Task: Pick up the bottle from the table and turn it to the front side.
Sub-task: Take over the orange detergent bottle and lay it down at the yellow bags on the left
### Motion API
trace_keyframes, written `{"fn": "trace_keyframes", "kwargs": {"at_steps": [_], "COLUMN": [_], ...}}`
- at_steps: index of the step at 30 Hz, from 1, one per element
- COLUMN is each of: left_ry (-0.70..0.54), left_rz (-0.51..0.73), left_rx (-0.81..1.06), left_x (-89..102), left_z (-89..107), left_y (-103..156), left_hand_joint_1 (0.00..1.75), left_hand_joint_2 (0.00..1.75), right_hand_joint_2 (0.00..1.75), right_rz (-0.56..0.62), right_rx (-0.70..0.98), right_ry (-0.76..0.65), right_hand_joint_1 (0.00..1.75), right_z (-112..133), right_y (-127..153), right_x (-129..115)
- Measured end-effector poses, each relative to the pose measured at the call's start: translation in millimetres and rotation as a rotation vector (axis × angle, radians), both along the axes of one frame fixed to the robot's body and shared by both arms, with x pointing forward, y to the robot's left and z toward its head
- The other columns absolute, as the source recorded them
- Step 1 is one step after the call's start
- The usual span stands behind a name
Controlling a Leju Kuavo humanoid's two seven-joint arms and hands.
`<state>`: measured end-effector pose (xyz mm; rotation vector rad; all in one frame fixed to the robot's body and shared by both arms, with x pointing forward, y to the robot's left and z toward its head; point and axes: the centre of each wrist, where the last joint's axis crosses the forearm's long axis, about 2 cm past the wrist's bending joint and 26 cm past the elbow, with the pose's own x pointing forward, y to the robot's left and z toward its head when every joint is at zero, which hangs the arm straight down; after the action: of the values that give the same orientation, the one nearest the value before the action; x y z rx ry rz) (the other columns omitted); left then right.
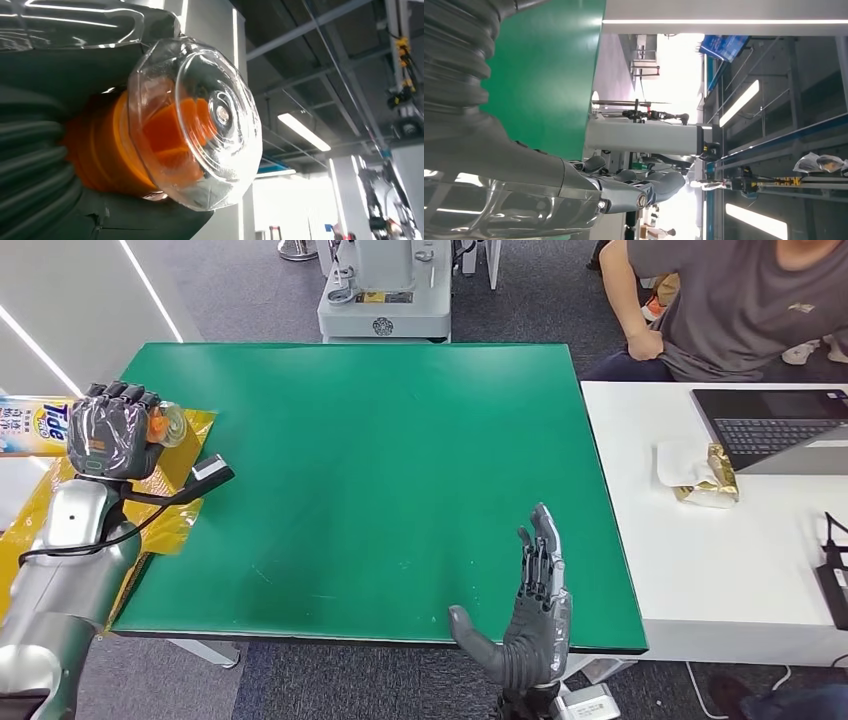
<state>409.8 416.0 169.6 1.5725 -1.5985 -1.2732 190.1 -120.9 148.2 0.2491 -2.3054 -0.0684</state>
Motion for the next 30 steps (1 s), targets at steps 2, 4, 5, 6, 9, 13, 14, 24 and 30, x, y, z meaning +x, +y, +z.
{"fn": "trace_keyframes", "kwargs": {"at_steps": [2,4,5,6,9,13,14,24,30], "left_ry": [0.046,0.106,0.134,0.157,0.217,0.283,0.306,0.459,0.496], "left_rz": [0.004,0.019,0.030,0.039,0.056,0.076,0.090,0.147,0.155], "left_rx": [0.014,0.029,0.030,0.026,0.010,0.000,0.007,0.040,0.033], "left_x": [-1.3,-3.9,-6.0,-8.5,-16.6,-25.2,-26.6,-35.1,-40.1], "left_z": [-6.6,-17.1,-23.5,-29.9,-47.6,-63.8,-66.7,-87.8,-95.8], "left_y": [3,4,4,3,1,-1,-1,-14,-18], "left_hand_joint_1": [1.75,1.75,1.75,1.75,1.75,1.75,1.75,1.75,1.75], "left_hand_joint_2": [1.75,1.75,1.75,1.75,1.75,1.75,1.75,1.75,1.75], "right_hand_joint_2": [1.75,1.75,1.75,1.75,1.75,1.75,1.75,1.75,1.75], "right_rz": [-0.003,-0.004,-0.002,0.001,0.010,0.023,0.028,0.029,0.034], "right_rx": [-0.001,0.001,0.001,0.001,-0.004,-0.011,-0.011,-0.029,-0.030], "right_ry": [0.001,0.001,0.001,0.000,-0.003,-0.008,-0.007,-0.011,0.005], "right_hand_joint_1": [0.00,0.00,0.00,0.00,0.00,0.00,0.00,0.00,0.00], "right_z": [0,0,0,0,0,0,0,-2,-5], "right_y": [0,0,-1,-1,0,0,0,2,2], "right_x": [-1,-1,-1,-1,-2,-1,-1,1,1]}}
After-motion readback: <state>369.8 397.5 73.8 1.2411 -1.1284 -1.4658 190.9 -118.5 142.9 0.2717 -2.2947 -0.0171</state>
